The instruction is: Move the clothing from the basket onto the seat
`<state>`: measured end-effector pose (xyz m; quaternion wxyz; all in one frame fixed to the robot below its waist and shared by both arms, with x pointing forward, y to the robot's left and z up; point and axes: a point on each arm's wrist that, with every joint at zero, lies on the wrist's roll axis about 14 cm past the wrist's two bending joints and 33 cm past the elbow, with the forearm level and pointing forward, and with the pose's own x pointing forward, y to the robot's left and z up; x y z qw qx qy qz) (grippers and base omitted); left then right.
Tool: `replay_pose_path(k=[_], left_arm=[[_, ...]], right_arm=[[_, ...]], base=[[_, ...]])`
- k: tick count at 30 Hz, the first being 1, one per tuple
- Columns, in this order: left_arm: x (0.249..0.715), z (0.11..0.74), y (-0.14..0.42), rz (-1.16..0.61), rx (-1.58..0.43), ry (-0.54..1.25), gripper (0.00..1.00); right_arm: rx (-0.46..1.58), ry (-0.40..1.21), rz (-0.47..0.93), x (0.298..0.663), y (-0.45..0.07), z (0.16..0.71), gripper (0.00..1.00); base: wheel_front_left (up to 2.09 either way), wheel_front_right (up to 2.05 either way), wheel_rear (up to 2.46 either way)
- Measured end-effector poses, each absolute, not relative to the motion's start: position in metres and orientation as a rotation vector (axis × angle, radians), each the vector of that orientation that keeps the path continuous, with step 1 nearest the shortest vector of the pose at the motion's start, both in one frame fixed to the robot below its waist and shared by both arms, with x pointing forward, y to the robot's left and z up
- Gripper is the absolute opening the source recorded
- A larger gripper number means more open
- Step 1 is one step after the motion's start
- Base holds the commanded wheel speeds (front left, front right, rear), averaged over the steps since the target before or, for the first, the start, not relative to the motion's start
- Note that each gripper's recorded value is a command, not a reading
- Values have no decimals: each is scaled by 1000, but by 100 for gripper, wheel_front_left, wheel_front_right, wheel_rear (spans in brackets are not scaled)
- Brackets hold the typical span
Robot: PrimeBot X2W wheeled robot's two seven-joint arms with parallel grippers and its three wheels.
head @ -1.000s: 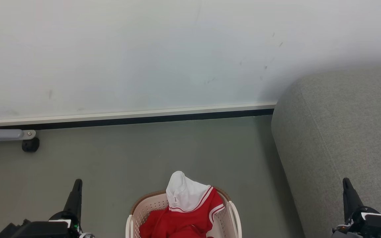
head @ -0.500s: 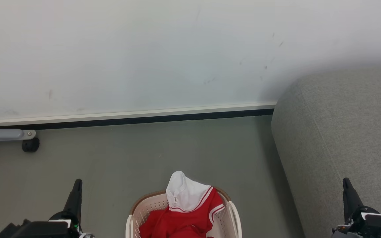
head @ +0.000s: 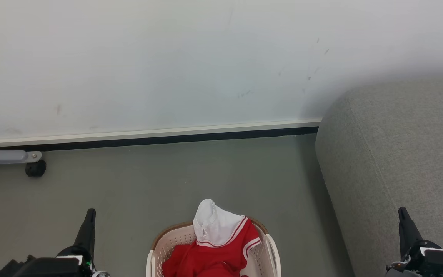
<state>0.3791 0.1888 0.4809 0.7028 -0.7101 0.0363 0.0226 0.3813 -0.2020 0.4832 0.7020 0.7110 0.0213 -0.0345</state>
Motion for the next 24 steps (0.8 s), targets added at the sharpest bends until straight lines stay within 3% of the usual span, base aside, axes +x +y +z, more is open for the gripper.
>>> replay_pose_path(k=[8, 9, 10, 11, 12, 13, 24], left_arm=[[379, 481, 189, 50, -1580, 81, 0], [378, 479, 188, 54, -1581, 85, 100], [377, 475, 188, 63, -1584, 95, 0], [374, 469, 187, 79, -1587, 111, 100], [370, 462, 186, 94, -1590, 127, 0], [366, 456, 186, 112, -1592, 143, 100], [362, 451, 176, 115, -1558, 164, 100]], right_arm=[[1583, 48, -77, 381, -202, 483, 0], [1583, 52, -81, 381, -202, 481, 100], [1587, 61, -89, 379, -201, 478, 0], [1592, 76, -103, 377, -199, 472, 100], [1597, 92, -120, 373, -198, 465, 0], [1601, 109, -137, 369, -197, 458, 100], [1581, 118, -153, 365, -191, 454, 100]], base=[[0, 0, 0], [0, 0, 0], [0, 0, 0], [0, 0, 0], [0, 0, 0], [0, 0, 0], [0, 0, 0]])
